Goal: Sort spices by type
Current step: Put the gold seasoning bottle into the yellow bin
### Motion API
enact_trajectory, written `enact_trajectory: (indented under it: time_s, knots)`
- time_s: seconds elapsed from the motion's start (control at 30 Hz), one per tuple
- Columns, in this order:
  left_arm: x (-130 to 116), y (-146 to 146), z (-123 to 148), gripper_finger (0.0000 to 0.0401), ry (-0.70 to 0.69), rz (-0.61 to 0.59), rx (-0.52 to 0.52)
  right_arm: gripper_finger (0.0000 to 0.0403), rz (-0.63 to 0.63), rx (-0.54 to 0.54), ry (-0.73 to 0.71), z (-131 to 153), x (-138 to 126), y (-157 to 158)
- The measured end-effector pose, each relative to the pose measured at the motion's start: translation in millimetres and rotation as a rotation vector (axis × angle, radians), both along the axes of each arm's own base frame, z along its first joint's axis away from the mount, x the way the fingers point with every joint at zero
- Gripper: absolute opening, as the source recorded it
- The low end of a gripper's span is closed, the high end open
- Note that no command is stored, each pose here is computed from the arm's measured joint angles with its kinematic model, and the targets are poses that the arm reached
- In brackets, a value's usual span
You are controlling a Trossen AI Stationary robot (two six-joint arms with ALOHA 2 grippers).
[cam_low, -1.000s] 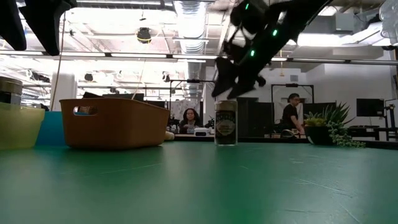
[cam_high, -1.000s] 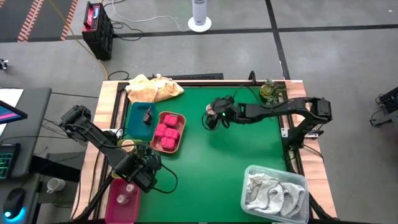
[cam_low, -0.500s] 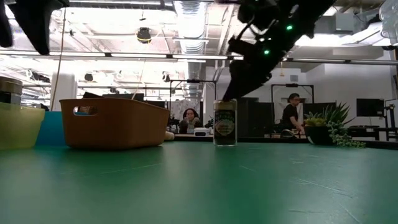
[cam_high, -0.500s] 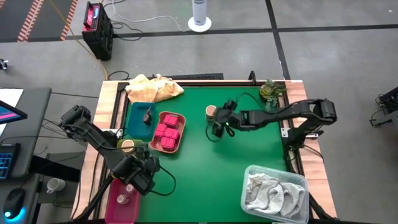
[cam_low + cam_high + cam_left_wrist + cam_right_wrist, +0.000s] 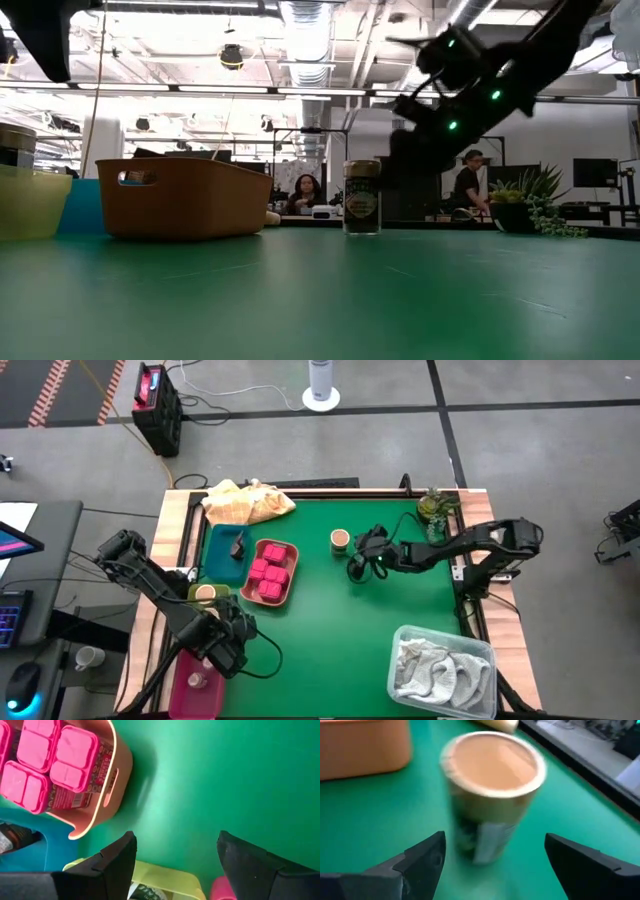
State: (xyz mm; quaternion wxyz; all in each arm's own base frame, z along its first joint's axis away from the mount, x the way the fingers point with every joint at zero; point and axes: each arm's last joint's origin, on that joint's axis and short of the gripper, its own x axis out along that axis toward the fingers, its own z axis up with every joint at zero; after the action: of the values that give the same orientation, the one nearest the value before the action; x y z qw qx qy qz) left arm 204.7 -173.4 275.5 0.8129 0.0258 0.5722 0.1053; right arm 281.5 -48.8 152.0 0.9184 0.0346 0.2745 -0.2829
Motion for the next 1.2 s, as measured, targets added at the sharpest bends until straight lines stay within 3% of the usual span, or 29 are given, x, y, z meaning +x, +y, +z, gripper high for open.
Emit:
enact_trajectory:
  time_s: [0.37, 0.53, 0.67, 0.83, 1.0, 1.2]
  knots:
    - [2.5, 5.5, -0.5, 0.0265, 0.05, -0.034, 0.001, 0.0368, 0.07, 0.039, -0.05, -29.2, 35.8, -40.2]
    - [2.9, 5.6, -0.5, 0.0265, 0.048, -0.037, 0.002, 0.0367, 0.122, -0.004, -0.027, -34.1, 59.3, -41.4]
    - [2.5, 4.4, -0.4, 0.0265, 0.037, -0.024, -0.003, 0.0343, 0.157, -0.013, -0.009, -36.2, 65.6, -34.0]
    - [0.8, 2.4, 0.2, 0.0265, -0.006, -0.023, 0.041, 0.03, 0.186, -0.005, 0.027, -26.9, 62.2, -24.0]
    - [8.0, 9.7, 2.1, 0.0265, -0.106, 0.029, 0.132, 0.03, 0.229, -0.022, -0.031, -3.8, 62.3, -8.3]
    - [38.9, 34.3, 4.4, 0.0265, -0.179, 0.095, 0.098, 0.03, 0.354, -0.061, -0.137, 31.0, 68.1, 31.7]
